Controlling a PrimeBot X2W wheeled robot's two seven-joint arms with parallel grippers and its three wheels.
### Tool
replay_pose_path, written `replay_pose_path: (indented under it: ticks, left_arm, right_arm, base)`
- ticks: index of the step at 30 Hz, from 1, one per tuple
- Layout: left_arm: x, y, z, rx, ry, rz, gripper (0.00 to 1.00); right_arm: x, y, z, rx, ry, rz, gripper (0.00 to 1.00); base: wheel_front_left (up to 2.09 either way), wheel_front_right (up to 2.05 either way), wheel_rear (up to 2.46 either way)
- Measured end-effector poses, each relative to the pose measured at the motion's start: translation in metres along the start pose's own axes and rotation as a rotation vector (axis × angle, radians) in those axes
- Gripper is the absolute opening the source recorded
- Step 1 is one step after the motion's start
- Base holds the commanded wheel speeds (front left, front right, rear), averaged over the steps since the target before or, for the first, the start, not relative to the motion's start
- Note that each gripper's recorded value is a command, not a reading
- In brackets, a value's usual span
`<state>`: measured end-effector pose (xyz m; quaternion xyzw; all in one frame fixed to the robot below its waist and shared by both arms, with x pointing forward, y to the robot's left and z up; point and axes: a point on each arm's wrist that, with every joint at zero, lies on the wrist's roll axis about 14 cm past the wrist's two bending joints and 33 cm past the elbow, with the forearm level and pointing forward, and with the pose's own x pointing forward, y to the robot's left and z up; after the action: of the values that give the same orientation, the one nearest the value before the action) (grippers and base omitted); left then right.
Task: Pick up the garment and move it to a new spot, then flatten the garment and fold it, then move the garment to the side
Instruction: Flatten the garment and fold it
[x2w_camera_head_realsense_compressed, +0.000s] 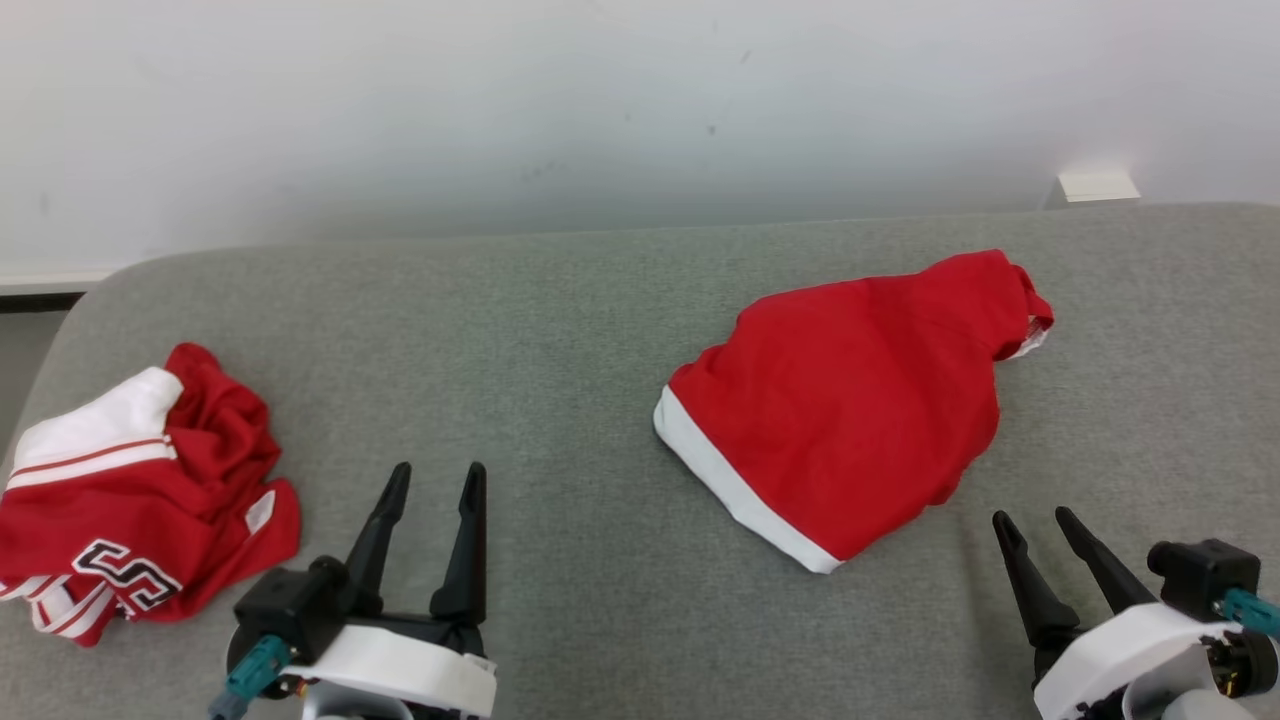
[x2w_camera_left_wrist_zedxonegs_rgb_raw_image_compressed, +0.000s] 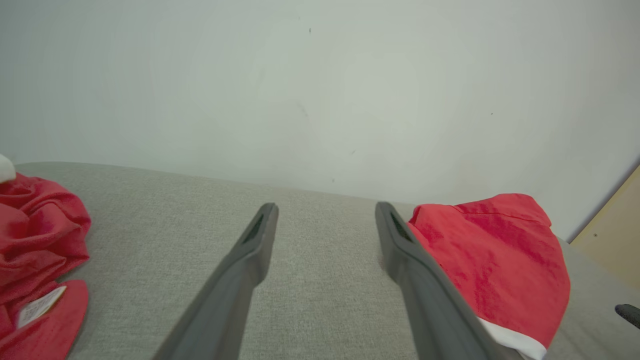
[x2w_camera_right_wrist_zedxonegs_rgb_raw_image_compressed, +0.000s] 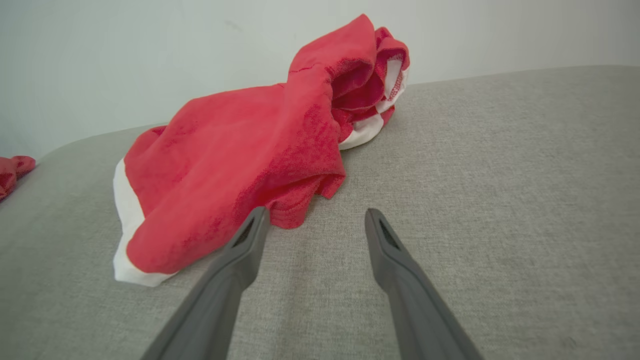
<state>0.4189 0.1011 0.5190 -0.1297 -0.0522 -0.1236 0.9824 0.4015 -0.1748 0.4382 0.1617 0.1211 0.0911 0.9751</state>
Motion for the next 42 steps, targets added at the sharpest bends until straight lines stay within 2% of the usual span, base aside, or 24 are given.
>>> replay_pose_path:
  ticks: [9,13,14,15,16,22,29,35,37,39,42]
  left_arm:
    - [-0.006,0.024,0.001,0.013,0.0,0.067,1.0]
    - [-0.01,0.036,0.001,0.02,0.002,0.101,1.0]
    - [-0.011,0.039,0.001,0.022,0.003,0.11,1.0]
    - [-0.012,0.042,0.001,0.023,0.005,0.119,1.0]
    - [-0.013,0.045,0.0,0.023,0.006,0.126,1.0]
    - [-0.016,0.05,0.003,0.026,0.0,0.144,1.0]
    - [-0.013,0.032,0.001,0.013,0.003,0.097,1.0]
    - [-0.008,0.012,0.002,0.005,-0.003,0.044,1.0]
    - [-0.007,0.007,0.004,0.004,-0.007,0.029,1.0]
    - [-0.007,0.003,0.005,0.003,-0.008,0.017,1.0]
    - [-0.009,0.003,0.004,0.003,-0.007,0.02,1.0]
  right_arm:
    - [0.04,0.017,-0.031,-0.064,0.19,0.045,1.0]
    - [0.058,0.021,-0.036,-0.084,0.217,0.055,1.0]
    - [0.062,0.021,-0.038,-0.086,0.226,0.053,0.62]
    - [0.065,0.022,-0.04,-0.087,0.23,0.052,0.49]
    - [0.067,0.022,-0.043,-0.087,0.24,0.049,0.0]
    - [0.069,0.029,-0.038,-0.094,0.203,0.068,0.0]
    - [0.053,0.029,0.016,-0.088,0.069,0.114,0.0]
    - [0.019,-0.004,0.082,-0.15,-0.062,0.077,0.0]
    - [0.007,-0.011,0.093,-0.154,-0.074,0.058,0.0]
    - [-0.005,-0.027,0.094,-0.165,-0.047,0.014,0.0]
    - [-0.02,-0.06,0.072,-0.186,0.071,-0.084,0.0]
  base:
    - [0.0,0.0,0.0]
    - [0.0,0.0,0.0]
    - [0.0,0.0,0.0]
    - [0.0,0.0,0.0]
    - [0.0,0.0,0.0]
    - [0.0,0.0,0.0]
    - [0.0,0.0,0.0]
    - [0.0,0.0,0.0]
    - [0.0,0.0,0.0]
    - [0.0,0.0,0.0]
    - [0.0,0.0,0.0]
